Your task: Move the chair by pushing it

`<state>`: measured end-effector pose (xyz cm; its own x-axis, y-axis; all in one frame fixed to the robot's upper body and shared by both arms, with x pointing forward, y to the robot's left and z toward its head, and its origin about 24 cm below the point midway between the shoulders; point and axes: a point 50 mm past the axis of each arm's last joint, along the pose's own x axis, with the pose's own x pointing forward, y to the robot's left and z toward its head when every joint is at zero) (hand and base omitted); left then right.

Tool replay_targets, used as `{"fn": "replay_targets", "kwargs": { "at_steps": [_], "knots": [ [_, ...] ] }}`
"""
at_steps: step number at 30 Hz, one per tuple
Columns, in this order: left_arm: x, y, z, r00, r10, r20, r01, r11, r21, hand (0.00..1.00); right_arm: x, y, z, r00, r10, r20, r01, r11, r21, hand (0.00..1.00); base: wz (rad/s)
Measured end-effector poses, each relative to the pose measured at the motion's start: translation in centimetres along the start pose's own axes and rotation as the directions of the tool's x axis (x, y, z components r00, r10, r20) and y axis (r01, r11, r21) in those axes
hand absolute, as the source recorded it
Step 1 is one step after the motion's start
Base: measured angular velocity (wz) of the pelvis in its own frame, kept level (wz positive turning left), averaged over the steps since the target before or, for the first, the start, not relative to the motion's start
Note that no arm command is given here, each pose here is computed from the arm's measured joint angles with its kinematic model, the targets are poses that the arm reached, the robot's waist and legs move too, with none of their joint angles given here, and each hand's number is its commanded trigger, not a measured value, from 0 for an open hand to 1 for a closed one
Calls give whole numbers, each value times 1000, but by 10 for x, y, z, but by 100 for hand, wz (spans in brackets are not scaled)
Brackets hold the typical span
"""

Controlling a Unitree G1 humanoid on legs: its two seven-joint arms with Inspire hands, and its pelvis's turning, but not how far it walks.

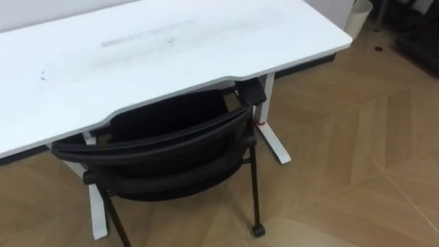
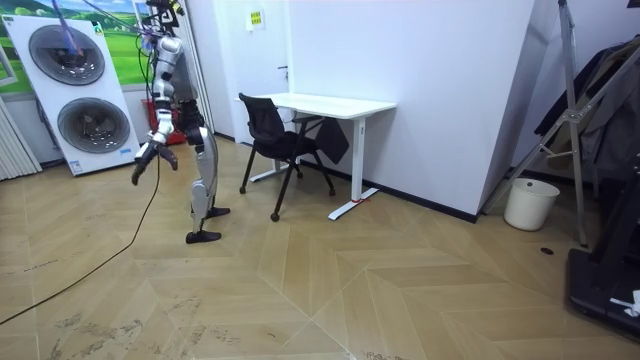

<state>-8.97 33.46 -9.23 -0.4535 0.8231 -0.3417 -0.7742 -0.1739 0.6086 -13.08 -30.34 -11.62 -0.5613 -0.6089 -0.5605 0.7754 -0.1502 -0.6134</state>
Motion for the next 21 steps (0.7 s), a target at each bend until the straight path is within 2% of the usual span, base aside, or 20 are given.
{"fn": "replay_targets", "kwargs": {
  "at_steps": [2,4,6,7,10,13,14,17,19,21],
  "knots": [
    [-6,0,-23,996,-70,-62,77,990,116,0,-6,13,-10,996,77,-37,-80,994,-81,0,0],
    [-15,-5,-44,974,-172,-146,203,952,228,0,-13,29,-18,983,167,-83,-178,972,-156,0,0],
    [-20,-7,-56,950,-227,-214,284,914,290,0,-21,46,-20,964,246,-103,-262,945,-195,0,0],
    [-22,-8,-59,941,-245,-233,310,900,306,0,-23,50,-20,957,268,-110,-286,936,-207,0,0],
    [-36,-12,-81,864,-356,-356,477,804,354,0,-38,77,-21,901,407,-147,-432,872,-231,0,3],
    [-45,-16,-91,792,-417,-447,590,709,385,0,-47,90,-26,857,478,-195,-514,823,-241,0,16],
    [-47,-17,-92,779,-427,-458,607,696,384,0,-48,90,-27,850,486,-204,-525,816,-244,0,20],
    [-58,-33,-93,712,-496,-497,696,590,409,0,-55,99,-31,808,539,-236,-588,756,-286,0,11],
    [-68,-50,-90,660,-559,-502,751,506,425,0,-58,101,-35,780,568,-261,-625,717,-308,0,7],
    [-78,-68,-81,619,-623,-478,783,447,433,0,-63,106,-36,760,592,-267,-650,684,-332,0,6]
  ]
}}
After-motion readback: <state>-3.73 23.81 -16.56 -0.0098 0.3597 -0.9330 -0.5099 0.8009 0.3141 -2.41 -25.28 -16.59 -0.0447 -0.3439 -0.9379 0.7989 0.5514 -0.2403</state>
